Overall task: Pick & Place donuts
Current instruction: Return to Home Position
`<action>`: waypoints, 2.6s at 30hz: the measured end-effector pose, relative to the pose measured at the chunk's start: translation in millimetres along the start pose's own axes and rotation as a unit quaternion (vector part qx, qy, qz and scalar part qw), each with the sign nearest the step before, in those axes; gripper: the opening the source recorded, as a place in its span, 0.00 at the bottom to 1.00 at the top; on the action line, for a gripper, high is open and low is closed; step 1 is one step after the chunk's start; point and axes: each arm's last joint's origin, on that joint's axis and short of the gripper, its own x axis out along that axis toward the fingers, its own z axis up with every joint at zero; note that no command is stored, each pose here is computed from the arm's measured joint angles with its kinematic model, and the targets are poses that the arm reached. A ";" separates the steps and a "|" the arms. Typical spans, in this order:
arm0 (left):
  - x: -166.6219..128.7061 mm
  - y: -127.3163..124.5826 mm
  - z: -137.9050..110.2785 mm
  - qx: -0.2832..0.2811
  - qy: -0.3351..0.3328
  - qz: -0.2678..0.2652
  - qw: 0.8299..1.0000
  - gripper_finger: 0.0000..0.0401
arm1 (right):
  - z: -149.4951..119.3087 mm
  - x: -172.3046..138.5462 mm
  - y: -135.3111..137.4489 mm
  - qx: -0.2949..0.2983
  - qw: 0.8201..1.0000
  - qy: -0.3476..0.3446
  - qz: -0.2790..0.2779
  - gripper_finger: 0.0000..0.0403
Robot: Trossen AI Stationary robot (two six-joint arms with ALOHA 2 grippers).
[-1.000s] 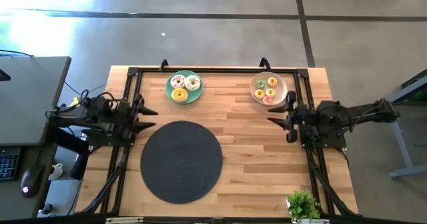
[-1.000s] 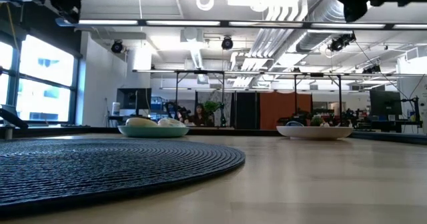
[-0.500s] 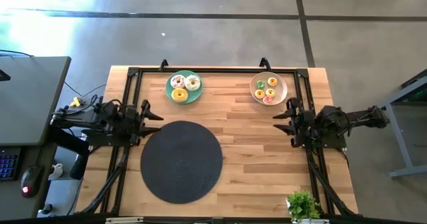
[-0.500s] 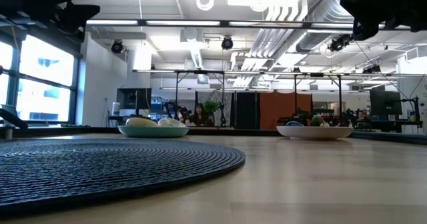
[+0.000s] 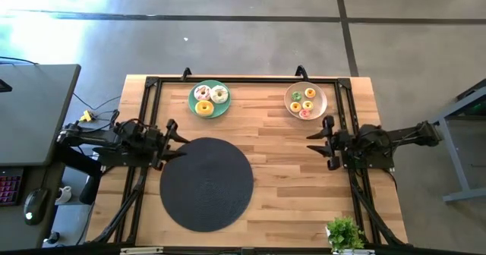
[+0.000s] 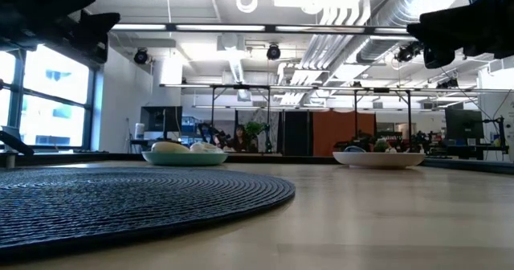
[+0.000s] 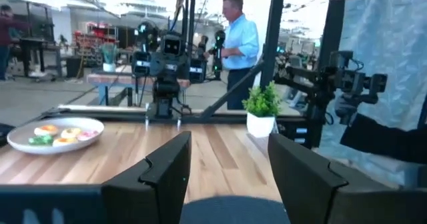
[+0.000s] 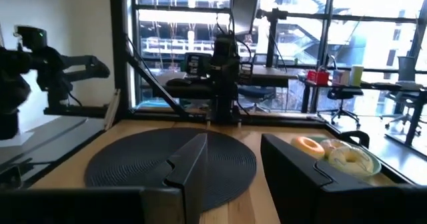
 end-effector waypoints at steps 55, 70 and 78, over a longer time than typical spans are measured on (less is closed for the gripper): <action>-0.6 2.1 -14.7 -0.054 0.067 0.025 0.996 0.49 | -2.1 0.1 -0.8 -0.002 1.000 0.008 -0.016 0.34; -0.6 2.1 -14.7 -0.054 0.067 0.025 0.996 0.49 | -2.3 0.1 -0.8 -0.002 1.000 0.008 -0.016 0.34; -0.6 2.2 -14.7 -0.055 0.067 0.025 0.996 0.49 | -2.3 0.1 -0.8 -0.002 1.000 0.008 -0.016 0.34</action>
